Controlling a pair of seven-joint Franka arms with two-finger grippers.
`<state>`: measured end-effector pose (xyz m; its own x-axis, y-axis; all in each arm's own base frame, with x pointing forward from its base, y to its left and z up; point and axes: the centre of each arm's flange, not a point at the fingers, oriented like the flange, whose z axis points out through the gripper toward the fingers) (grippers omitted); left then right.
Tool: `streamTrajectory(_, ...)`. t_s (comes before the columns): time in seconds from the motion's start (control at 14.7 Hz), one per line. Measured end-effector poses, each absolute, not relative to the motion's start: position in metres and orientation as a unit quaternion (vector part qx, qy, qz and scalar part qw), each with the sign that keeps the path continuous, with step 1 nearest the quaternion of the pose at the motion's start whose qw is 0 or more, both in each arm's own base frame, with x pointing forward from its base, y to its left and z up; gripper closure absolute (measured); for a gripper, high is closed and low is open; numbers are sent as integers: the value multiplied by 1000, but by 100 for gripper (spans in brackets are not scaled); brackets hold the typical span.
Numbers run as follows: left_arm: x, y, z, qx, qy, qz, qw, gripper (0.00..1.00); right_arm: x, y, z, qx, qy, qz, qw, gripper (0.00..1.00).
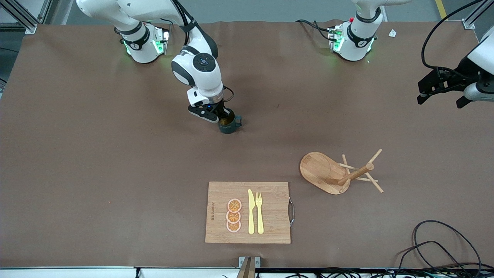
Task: Transfer cup from left to right arm and place
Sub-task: 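Grasp the teal mug rim with the right gripper while the left gripper retracts, then slide the teal mug away from the stand with the right gripper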
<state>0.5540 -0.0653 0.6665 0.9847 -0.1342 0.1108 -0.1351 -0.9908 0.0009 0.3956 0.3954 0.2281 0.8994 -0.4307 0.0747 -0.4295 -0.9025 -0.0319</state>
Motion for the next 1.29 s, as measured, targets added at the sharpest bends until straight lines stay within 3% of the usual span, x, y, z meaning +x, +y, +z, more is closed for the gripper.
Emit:
streamTrajectory(0.41,557,-36,659,998,-37,47,14,0,427,358,291,-976,210,-51,-19,96)
streamTrajectory(0.75,557,-32,651,999,-15,38,15,0,456,282,354,-988,152,-22,-35,96)
streamTrajectory(1.29,562,-27,637,1000,-6,24,16,0,476,147,325,-996,79,-10,-40,96)
